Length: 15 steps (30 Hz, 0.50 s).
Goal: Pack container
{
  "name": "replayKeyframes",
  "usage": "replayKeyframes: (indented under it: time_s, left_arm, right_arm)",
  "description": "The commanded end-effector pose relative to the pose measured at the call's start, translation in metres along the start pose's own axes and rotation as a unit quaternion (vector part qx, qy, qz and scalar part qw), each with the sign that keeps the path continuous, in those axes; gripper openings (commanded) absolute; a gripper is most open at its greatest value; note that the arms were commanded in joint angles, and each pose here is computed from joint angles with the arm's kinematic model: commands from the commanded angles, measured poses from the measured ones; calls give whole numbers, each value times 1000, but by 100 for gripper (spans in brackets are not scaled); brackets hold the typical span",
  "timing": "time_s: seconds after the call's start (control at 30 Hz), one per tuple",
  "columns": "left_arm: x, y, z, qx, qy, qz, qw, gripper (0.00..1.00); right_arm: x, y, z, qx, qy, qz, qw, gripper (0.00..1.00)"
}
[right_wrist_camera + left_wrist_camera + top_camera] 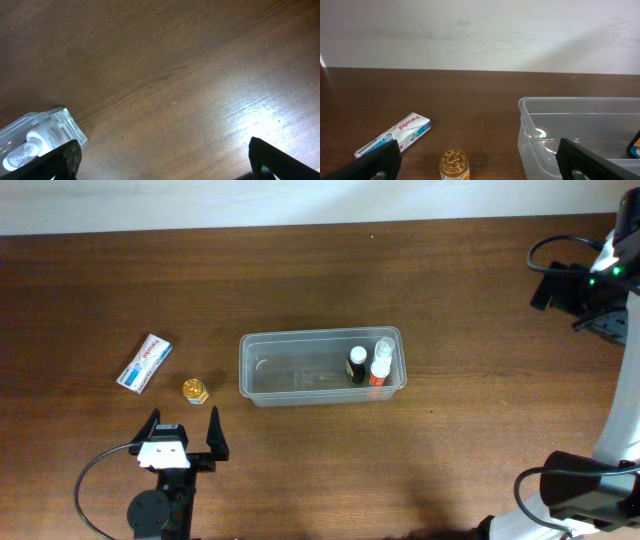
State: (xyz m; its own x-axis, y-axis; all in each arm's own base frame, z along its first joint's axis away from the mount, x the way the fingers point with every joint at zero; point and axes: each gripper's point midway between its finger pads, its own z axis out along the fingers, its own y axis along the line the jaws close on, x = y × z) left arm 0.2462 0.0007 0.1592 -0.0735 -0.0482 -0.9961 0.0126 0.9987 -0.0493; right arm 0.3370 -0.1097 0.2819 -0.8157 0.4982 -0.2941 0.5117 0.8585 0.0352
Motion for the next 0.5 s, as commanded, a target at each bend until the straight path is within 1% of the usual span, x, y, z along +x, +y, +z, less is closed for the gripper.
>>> replayKeyframes:
  time_s: [0.0,0.27,0.47]
  left_arm:
    - [2,2,0,-6,2,9,1000,99]
    - [2,2,0,-6,2,9,1000,99]
    - [2,2,0,-6,2,9,1000,99]
  right_arm:
    - [2,-4,2,7,8,8,1000,98]
    - [6,-6,2,12,16,2,1000,98]
    - [3,-7,2,14,10,-54,998,98]
